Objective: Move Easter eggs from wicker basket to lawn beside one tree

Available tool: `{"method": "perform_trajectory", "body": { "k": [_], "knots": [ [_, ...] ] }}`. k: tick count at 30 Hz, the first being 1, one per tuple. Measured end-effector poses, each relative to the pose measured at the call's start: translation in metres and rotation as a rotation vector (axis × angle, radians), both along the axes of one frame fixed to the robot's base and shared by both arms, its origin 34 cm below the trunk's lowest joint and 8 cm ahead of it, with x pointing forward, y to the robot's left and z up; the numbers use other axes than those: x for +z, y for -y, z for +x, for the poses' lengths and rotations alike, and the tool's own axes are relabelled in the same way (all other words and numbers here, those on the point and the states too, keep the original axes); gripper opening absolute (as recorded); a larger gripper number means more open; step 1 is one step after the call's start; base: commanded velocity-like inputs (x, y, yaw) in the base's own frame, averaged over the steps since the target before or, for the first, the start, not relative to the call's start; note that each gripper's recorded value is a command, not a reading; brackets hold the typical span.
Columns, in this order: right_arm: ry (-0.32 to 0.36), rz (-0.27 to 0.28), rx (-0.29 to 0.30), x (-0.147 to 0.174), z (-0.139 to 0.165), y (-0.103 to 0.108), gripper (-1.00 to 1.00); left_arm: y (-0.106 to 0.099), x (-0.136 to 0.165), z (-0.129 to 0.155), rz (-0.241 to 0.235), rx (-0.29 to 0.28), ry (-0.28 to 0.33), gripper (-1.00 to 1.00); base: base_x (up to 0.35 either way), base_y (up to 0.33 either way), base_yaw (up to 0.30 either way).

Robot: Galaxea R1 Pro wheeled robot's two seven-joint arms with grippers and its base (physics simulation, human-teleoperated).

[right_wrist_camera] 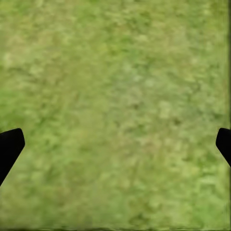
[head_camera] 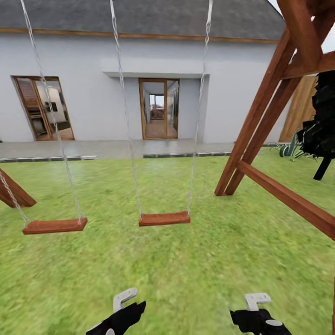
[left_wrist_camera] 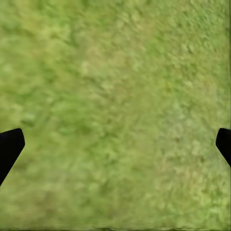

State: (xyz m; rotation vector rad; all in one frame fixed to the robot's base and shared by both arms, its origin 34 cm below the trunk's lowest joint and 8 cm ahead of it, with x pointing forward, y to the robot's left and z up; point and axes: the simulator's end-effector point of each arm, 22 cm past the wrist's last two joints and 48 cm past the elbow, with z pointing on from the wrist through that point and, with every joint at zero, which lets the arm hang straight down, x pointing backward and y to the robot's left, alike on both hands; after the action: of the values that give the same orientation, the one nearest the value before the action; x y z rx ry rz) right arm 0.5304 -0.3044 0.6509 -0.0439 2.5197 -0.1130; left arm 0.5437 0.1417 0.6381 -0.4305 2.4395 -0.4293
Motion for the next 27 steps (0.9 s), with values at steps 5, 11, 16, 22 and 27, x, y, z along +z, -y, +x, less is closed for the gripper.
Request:
{"method": "perform_trajectory", "body": {
  "k": [5,11,16,22,27],
  "knots": [
    [0.009,0.006,0.001,0.004,0.003,-0.003,1.00,0.000,0.001,0.001,0.000,0.002,0.004,1.00,-0.329,-0.012,-0.011],
    [0.008,0.014,0.000,0.008,0.004,-0.005,1.00,0.000,0.002,0.002,-0.001,0.001,0.009,1.00,-0.093,-0.002,0.186],
    [0.038,0.031,0.083,0.068,0.022,-0.047,1.00,-0.007,0.002,0.002,0.004,0.012,0.009,1.00,-0.004,0.000,0.209],
    [0.032,0.025,0.129,0.068,0.021,-0.064,1.00,-0.022,-0.003,0.000,0.006,0.051,-0.001,1.00,0.000,0.000,0.266],
    [0.027,0.024,0.143,0.066,0.019,-0.069,1.00,-0.027,-0.005,-0.001,0.008,0.063,-0.006,1.00,0.000,0.000,0.271]
  ]
}}
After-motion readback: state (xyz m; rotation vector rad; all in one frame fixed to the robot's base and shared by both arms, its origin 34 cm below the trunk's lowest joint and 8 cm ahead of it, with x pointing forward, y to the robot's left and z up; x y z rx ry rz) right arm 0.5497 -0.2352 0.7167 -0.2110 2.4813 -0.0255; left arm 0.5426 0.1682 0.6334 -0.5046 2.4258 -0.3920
